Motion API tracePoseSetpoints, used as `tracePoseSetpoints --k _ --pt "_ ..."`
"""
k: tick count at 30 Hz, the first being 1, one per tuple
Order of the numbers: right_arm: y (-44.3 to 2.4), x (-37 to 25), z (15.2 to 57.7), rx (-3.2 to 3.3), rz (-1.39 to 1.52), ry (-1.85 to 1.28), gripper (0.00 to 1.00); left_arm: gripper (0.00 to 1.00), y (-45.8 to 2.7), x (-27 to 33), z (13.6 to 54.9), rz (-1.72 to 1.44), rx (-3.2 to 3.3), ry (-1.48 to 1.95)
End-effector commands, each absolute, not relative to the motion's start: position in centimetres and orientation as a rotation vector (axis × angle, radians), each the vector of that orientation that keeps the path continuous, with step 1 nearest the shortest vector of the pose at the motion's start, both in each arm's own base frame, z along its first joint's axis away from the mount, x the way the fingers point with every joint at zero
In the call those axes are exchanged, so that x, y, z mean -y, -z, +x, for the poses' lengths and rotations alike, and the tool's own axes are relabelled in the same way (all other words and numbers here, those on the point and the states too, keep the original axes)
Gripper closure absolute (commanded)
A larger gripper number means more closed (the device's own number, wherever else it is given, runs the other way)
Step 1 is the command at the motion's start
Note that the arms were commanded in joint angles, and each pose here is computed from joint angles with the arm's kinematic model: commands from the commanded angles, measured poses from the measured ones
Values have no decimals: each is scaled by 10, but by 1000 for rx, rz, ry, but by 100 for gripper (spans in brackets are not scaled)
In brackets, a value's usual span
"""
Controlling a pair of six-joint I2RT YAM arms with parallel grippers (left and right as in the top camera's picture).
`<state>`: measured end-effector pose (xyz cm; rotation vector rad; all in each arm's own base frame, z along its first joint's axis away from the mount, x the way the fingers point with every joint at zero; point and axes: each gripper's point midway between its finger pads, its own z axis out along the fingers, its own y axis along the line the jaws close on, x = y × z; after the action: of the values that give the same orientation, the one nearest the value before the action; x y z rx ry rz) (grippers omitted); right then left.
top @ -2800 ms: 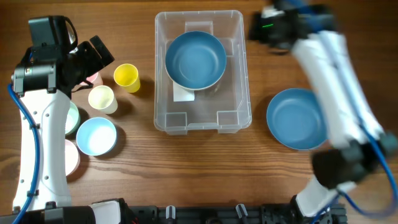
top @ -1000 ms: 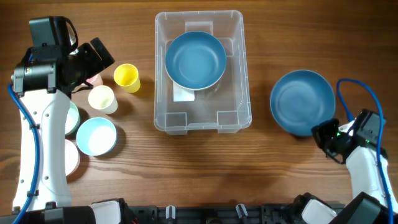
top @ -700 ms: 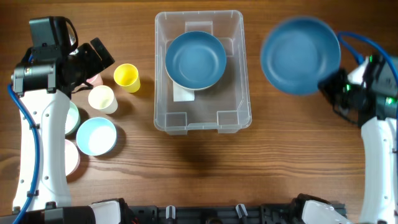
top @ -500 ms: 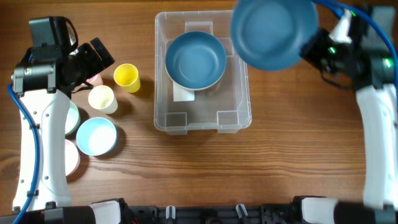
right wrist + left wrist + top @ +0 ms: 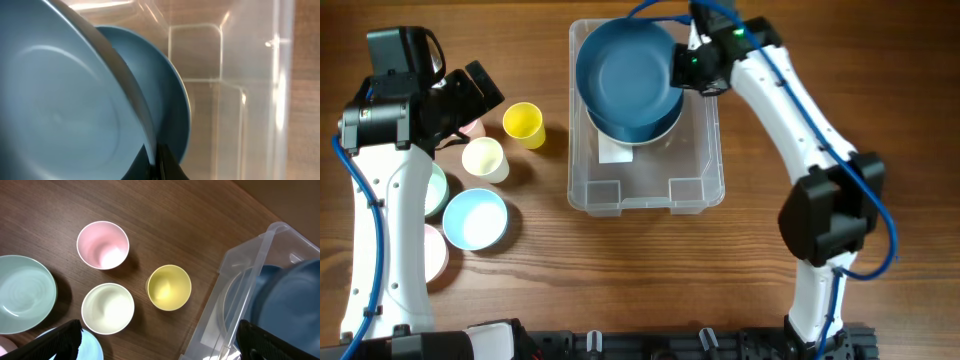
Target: Pack container
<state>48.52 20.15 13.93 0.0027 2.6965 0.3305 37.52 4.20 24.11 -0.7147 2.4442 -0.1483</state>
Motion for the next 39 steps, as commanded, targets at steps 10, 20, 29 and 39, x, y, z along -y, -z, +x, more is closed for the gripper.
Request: tracePoseSetpoints --k 10,20,29,39 --pt "-152 -193 508 -2587 36 -193 84 0 -253 -43 375 -719 -2411 150" --pt "-237 -158 485 -2482 92 -209 51 0 -254 -42 373 -713 -2414 149" --pt "-265 -22 389 -2697 410 -93 27 0 -242 -5 377 -490 -2498 55" --pt "-241 1 379 -2783 439 -44 26 1 -166 0 394 -540 -2705 19"
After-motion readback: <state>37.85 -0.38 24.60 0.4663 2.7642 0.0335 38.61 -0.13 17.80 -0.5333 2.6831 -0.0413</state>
